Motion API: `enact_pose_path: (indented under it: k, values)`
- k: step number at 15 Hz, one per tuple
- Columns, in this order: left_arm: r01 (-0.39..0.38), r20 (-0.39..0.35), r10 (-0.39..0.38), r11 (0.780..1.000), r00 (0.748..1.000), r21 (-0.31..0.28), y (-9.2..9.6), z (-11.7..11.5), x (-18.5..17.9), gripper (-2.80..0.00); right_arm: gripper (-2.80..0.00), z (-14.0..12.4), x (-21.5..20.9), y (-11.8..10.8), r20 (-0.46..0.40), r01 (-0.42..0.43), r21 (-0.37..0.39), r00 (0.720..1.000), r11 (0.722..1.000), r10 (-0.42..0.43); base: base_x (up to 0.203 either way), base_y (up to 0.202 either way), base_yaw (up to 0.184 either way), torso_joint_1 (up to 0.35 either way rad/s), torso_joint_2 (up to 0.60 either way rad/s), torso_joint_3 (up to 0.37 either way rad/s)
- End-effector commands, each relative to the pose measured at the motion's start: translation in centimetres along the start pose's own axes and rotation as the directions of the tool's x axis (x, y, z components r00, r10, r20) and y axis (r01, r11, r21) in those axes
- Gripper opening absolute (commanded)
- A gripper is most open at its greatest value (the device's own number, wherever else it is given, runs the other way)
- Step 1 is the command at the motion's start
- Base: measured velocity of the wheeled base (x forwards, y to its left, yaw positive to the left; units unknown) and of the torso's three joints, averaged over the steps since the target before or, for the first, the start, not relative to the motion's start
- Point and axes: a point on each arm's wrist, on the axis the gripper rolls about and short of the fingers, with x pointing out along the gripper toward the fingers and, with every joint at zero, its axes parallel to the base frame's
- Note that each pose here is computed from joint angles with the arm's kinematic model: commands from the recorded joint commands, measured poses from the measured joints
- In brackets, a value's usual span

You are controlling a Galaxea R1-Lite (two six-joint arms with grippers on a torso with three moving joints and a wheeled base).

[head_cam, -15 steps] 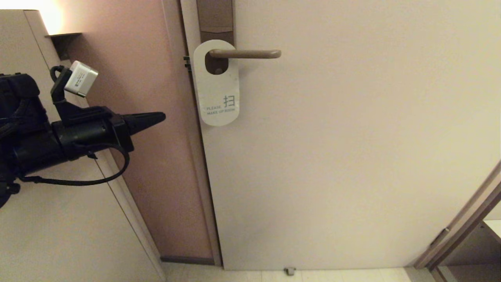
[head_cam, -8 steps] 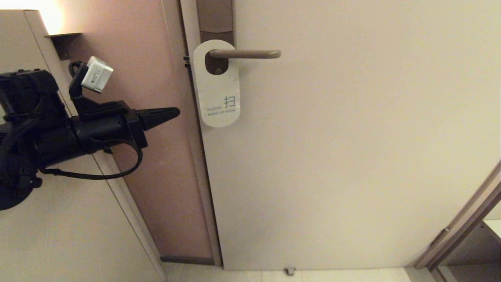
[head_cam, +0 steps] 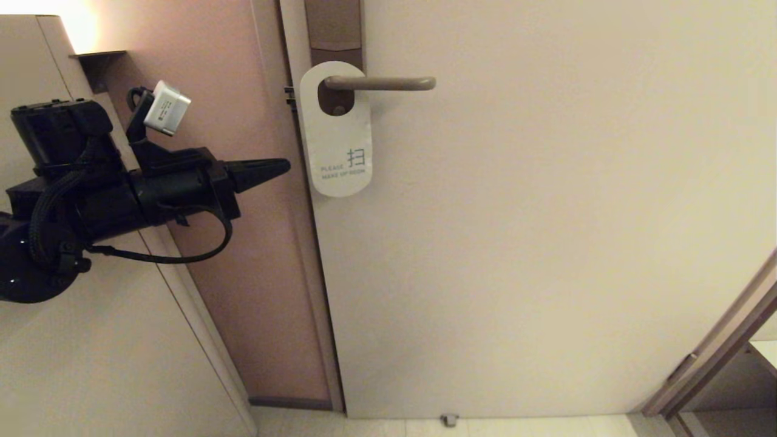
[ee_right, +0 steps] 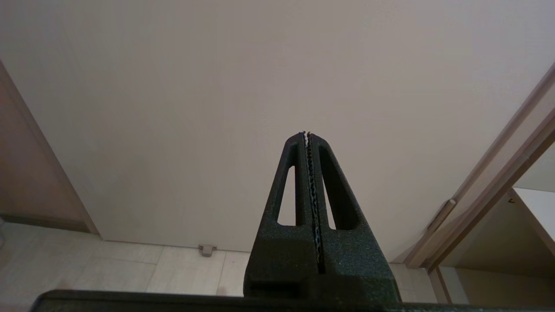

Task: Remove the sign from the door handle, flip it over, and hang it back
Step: Take down the sign

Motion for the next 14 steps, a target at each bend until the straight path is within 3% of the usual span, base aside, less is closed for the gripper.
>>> enact_pose_path:
  k: [1, 3, 4, 14]
  values:
    - [0.005, 0.004, -0.005, 1.0, 1.0, 0.004, 0.0, 0.1, 0.0, -2.8, -2.8, 0.0, 0.0, 0.0, 0.0, 0.0, -0.001, 1.0, 1.0, 0.0, 0.0, 0.0, 0.0, 0.0, 0.0, 0.0]
    - [0.006, 0.005, -0.007, 1.0, 1.0, 0.005, -0.1, 0.1, 0.0, -2.8, -2.8, 0.0, 0.0, 0.0, 0.0, 0.0, -0.001, 1.0, 1.0, 0.0, 0.0, 0.0, 0.0, 0.0, 0.0, 0.0]
    - [0.006, 0.008, -0.006, 1.0, 1.0, 0.01, -0.2, 0.2, -0.1, 0.0, -2.8, 0.0, 0.0, 0.0, 0.0, 0.0, -0.001, 1.0, 1.0, 0.0, 0.0, 0.0, 0.0, 0.0, 0.0, 0.0]
    - [0.056, 0.053, -0.058, 0.997, 0.997, 0.048, -2.0, 0.2, 0.0, 0.0, -2.8, 0.0, 0.0, 0.0, 0.0, 0.0, -0.001, 1.0, 1.0, 0.0, 0.0, 0.0, 0.0, 0.0, 0.0, 0.0]
